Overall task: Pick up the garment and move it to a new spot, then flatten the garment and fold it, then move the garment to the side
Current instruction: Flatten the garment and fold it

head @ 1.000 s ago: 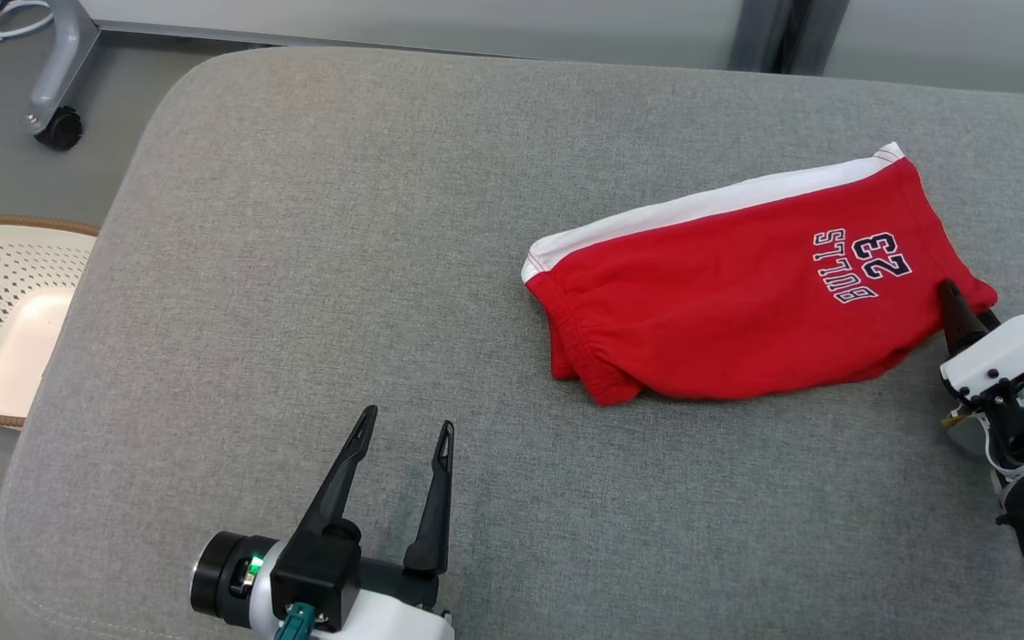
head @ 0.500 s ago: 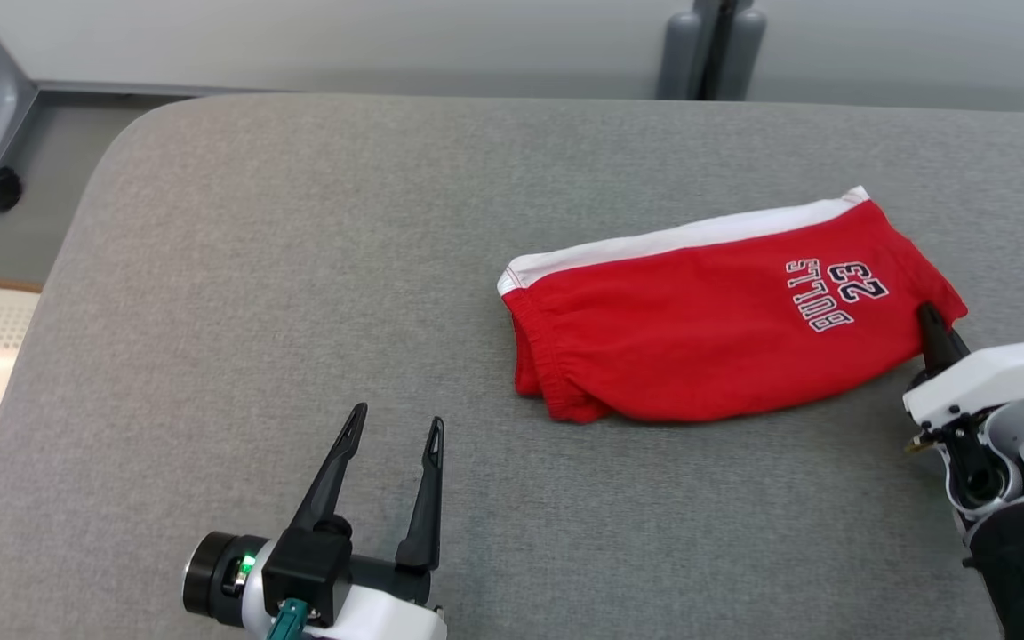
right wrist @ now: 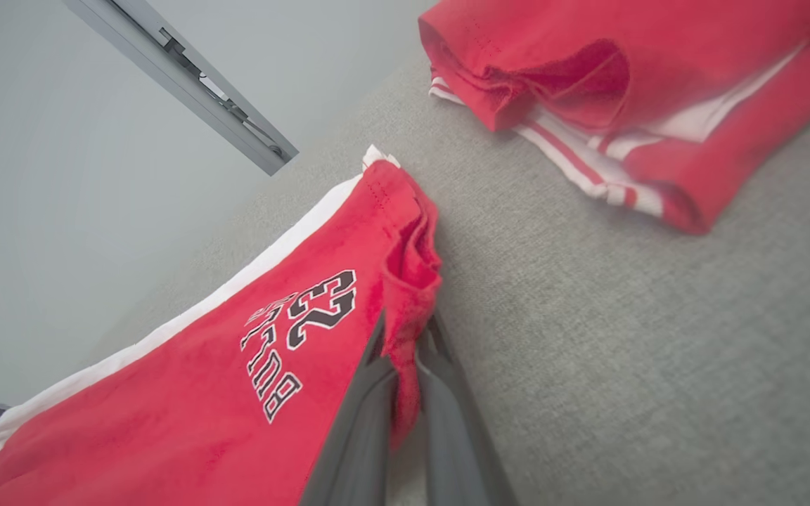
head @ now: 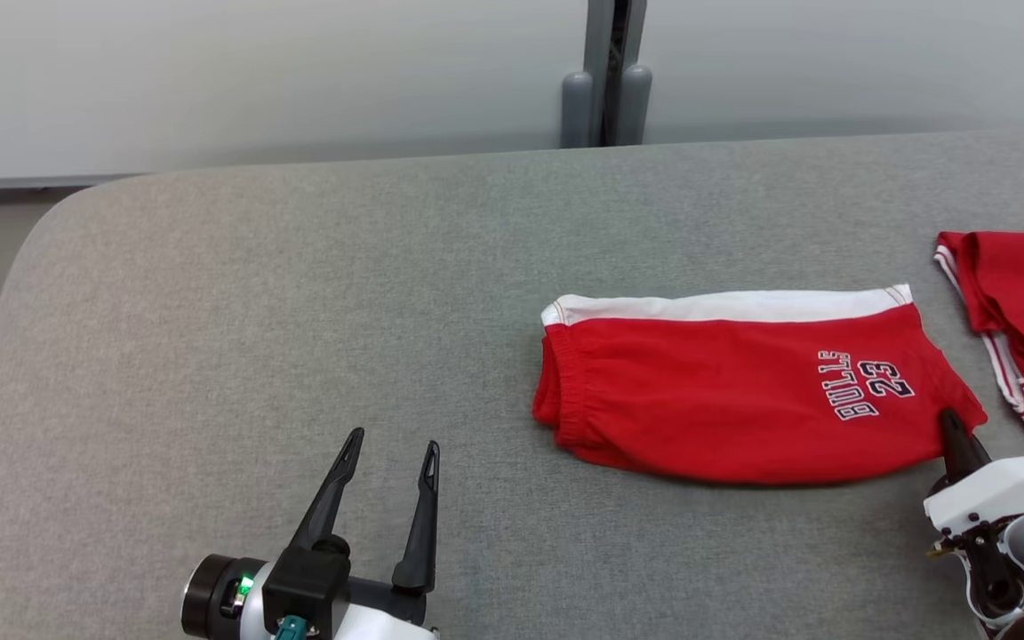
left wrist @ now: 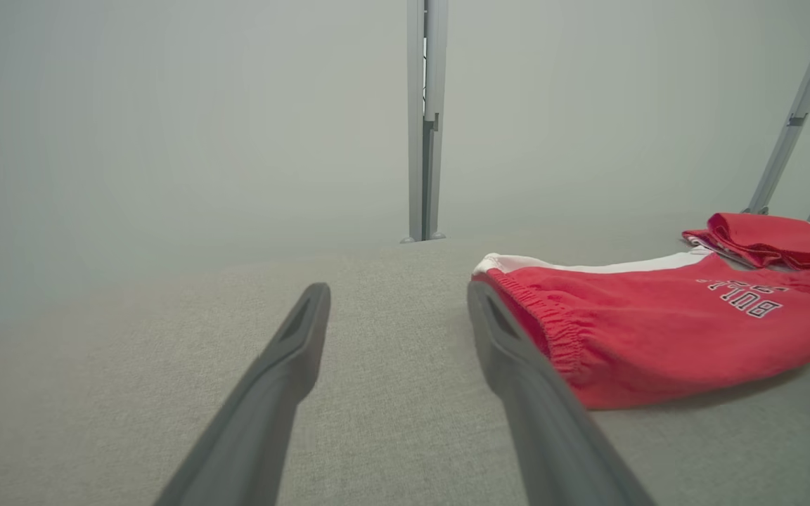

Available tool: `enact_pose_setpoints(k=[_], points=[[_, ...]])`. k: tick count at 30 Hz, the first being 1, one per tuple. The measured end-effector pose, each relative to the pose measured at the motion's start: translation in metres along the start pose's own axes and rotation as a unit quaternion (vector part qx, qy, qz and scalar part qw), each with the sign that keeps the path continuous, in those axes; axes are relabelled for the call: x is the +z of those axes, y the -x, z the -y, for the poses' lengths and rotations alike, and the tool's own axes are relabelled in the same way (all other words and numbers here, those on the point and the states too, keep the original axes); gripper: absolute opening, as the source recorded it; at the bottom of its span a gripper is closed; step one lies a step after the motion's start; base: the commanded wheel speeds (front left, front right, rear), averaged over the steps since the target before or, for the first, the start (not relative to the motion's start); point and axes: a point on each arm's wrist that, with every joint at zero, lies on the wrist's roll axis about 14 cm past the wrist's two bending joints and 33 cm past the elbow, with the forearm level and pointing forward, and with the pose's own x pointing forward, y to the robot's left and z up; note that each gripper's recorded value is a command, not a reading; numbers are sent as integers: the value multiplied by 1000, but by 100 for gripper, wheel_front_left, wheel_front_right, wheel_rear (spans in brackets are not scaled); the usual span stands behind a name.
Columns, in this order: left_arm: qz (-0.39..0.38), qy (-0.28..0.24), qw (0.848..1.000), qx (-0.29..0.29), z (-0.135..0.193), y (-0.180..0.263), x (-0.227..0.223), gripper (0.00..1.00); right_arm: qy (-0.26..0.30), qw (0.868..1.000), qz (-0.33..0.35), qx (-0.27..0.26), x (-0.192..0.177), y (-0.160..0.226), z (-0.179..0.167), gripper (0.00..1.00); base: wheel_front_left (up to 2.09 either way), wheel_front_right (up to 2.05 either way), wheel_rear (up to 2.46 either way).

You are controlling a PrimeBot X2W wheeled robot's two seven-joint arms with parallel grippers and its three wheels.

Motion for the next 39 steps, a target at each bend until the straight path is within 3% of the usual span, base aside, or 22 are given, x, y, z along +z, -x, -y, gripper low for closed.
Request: enact_pose_setpoints(k=[8, 12, 20, 31, 39], points=[[10, 3, 1000, -22, 15, 3, 7, 100, 13, 1000, 22, 0, 15, 16, 6, 0, 0, 0, 0], [10, 3, 1000, -24, 16, 7, 7, 100, 21, 999, 33, 21, 19, 16, -8, 0, 0, 0, 0], [14, 4, 1000, -13, 11, 15, 10, 100, 48, 990, 46, 121, 21, 10, -82, 0, 0, 0, 0], [18, 5, 1000, 16, -4, 28, 14, 100, 95, 961, 19, 257, -9, 19, -189, 0, 0, 0, 0], [20, 2, 999, 48, -21, 40, 15, 100, 145, 940, -50, 304, -62, 33, -217, 0, 0, 0, 0]])
